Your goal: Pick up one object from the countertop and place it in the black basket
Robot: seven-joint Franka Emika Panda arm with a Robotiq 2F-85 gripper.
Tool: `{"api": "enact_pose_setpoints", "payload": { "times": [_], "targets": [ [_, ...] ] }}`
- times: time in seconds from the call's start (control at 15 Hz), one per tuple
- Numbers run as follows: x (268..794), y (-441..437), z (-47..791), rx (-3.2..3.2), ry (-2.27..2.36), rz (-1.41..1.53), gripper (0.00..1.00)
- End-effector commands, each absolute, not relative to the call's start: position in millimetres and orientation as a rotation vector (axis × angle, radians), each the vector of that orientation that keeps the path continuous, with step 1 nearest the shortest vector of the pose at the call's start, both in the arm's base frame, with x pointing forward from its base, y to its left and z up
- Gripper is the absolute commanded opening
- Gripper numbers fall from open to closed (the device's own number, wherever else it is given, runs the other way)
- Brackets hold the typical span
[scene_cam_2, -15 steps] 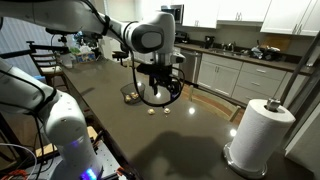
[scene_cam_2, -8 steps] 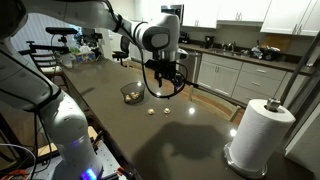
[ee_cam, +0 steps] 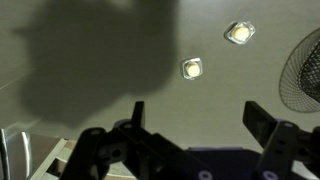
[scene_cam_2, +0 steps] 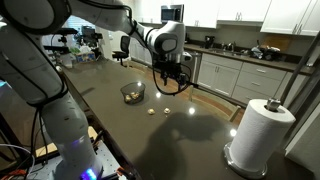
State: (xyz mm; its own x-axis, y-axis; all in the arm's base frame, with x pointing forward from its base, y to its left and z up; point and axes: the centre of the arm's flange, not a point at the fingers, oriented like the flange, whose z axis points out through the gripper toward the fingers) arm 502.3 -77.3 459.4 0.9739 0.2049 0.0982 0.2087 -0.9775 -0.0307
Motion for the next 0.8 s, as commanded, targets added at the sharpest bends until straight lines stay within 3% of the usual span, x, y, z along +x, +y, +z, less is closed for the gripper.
{"api": "enact_pose_setpoints", "payload": {
  "times": [0.0,0.73],
  "targets": [
    [540,-63,439,-3.043,-0.301,-0.121,1.00],
    [569,-33,327,-3.005,-0.237,0.090,1.00]
  ]
}}
